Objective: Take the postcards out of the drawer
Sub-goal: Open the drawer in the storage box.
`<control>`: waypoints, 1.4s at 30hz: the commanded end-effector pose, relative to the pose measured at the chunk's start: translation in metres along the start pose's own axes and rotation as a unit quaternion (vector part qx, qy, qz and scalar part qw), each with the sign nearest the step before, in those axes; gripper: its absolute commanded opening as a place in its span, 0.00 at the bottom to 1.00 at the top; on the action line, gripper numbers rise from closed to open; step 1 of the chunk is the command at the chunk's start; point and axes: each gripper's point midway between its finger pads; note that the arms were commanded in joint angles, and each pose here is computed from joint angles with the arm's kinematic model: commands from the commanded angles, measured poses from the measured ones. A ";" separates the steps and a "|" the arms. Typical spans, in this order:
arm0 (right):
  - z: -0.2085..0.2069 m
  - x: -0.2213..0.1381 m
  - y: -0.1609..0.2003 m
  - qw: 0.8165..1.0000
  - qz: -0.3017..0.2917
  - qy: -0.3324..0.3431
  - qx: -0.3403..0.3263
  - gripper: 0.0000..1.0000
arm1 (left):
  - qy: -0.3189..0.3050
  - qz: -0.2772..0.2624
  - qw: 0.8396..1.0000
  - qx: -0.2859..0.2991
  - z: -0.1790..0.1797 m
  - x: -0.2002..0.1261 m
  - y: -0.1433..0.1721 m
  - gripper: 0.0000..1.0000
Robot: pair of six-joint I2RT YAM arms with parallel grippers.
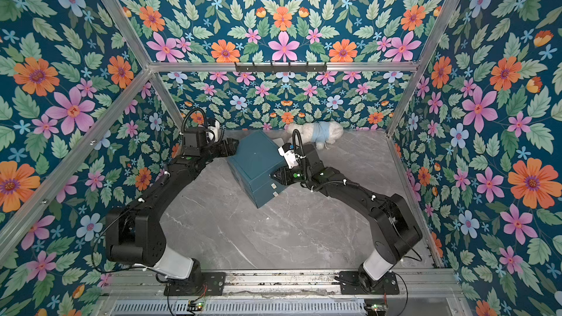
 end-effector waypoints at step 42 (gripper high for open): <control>0.006 -0.094 0.108 0.991 0.078 0.100 0.052 0.13 | -0.051 0.020 0.999 -0.003 0.021 -0.002 0.014 0.87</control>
Point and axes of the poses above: each gripper's point midway between its finger pads, its own x axis out along the fingers, its own z axis along the line the jaws close on, y = z × x, and after that the axes turned 12 degrees about -x, right-handed
